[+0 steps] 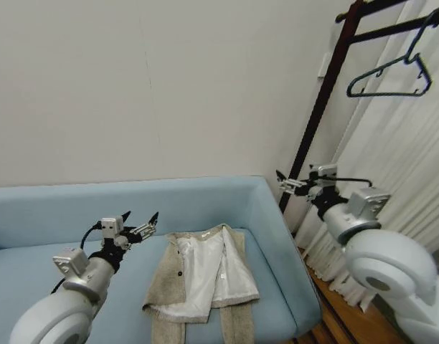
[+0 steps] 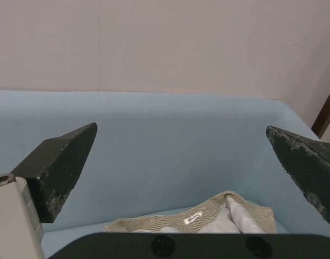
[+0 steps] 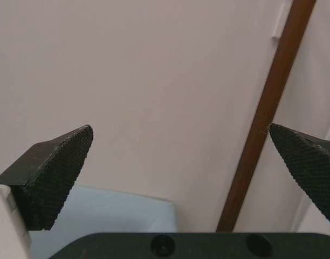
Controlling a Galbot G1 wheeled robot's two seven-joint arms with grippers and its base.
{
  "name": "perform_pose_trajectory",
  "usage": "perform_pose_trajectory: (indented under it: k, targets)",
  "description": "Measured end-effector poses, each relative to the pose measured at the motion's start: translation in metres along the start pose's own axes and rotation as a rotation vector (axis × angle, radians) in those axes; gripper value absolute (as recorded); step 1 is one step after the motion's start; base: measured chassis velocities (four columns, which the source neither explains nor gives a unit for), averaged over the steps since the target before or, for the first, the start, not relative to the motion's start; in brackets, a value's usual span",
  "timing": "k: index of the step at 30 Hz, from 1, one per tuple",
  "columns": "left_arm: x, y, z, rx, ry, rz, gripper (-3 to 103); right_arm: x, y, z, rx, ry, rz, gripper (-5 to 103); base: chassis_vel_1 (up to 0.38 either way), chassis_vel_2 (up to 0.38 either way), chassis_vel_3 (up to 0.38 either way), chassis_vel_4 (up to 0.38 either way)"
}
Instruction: Pick up the clothes from the sofa and hang them on the clothes hanger.
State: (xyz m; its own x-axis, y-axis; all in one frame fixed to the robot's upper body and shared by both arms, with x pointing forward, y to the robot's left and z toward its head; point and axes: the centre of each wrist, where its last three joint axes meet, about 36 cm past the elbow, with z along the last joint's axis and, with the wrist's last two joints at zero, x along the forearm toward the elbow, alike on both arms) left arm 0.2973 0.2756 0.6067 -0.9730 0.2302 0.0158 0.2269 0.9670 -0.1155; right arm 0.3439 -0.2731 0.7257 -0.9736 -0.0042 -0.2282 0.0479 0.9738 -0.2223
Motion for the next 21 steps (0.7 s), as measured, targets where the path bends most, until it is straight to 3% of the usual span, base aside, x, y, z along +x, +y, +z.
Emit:
perform_pose_trajectory:
  k: [7,14,21]
  targets:
    - [-0.006,0.000,-0.011,0.031,-0.072,0.057,100,-0.011,-0.025,-0.018,0.064,-0.076,0.044,100,0.000,0.000,0.000,0.000]
    - [-0.013,-0.009,-0.014,0.015,-0.049,0.125,100,-0.003,-0.048,-0.059,0.171,-0.168,0.115,100,0.000,0.000,0.000,0.000]
    - [-0.017,-0.016,-0.010,0.024,-0.023,0.173,100,-0.010,-0.068,-0.093,0.184,-0.186,0.144,100,0.000,0.000,0.000,0.000]
